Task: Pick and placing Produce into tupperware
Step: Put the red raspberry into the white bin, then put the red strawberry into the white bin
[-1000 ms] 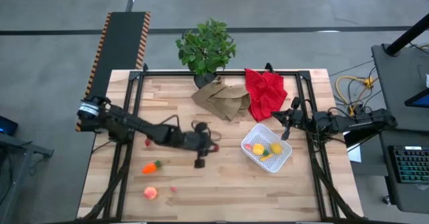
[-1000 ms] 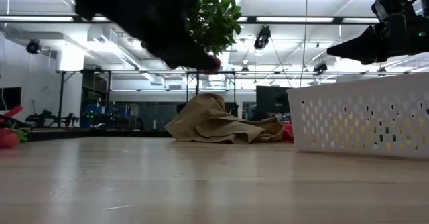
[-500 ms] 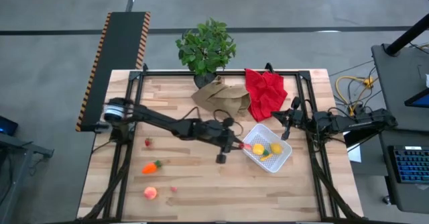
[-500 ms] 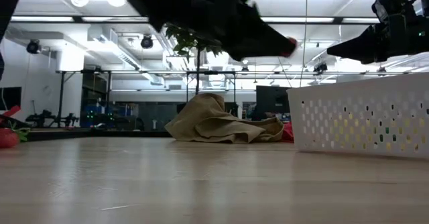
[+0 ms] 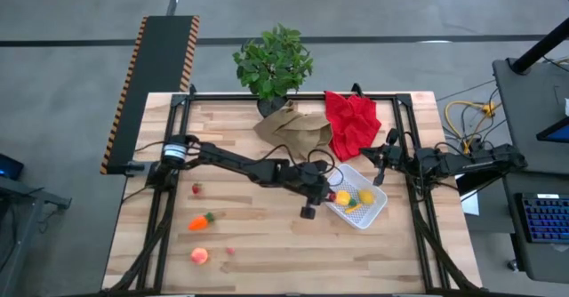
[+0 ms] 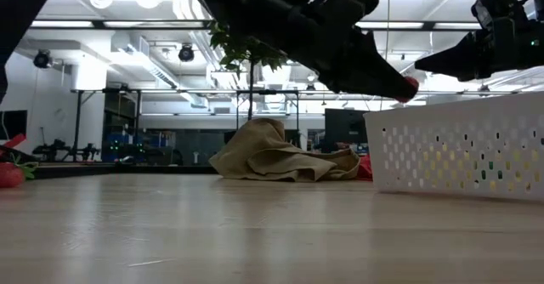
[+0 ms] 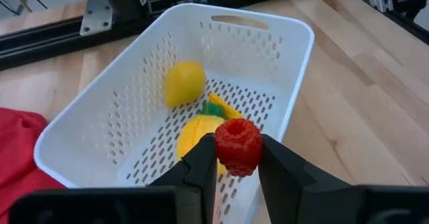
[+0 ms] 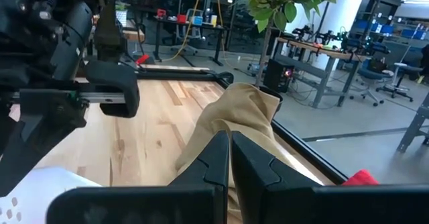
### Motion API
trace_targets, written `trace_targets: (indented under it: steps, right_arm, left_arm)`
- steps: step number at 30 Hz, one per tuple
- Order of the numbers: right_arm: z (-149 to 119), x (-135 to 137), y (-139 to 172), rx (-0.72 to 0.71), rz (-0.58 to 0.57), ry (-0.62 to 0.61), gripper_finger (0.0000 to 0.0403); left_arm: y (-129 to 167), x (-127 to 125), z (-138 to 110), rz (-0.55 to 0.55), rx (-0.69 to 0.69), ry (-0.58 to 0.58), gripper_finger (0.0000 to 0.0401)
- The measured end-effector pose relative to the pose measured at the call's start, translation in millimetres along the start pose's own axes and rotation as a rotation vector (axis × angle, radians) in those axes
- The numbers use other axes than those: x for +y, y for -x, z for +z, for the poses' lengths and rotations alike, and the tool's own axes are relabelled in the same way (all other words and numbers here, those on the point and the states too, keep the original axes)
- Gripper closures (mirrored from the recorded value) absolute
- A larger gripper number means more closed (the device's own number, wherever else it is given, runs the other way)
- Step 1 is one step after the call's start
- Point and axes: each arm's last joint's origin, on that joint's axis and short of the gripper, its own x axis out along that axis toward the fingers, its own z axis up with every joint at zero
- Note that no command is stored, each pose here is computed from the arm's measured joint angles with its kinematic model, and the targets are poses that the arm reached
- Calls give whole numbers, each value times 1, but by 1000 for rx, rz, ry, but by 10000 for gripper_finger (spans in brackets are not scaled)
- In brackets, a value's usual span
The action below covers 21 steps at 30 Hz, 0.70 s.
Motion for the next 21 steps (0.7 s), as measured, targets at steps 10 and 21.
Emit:
trace_targets:
  steps: [10, 21]
  right_arm:
    - [0, 0, 0, 0, 0, -1, 394]
    - [0, 0, 0, 0, 0, 13, 394]
  left_arm:
    - [0, 1, 0, 3, -1, -6, 320]
    - [1, 1, -1, 16, 8, -7, 208]
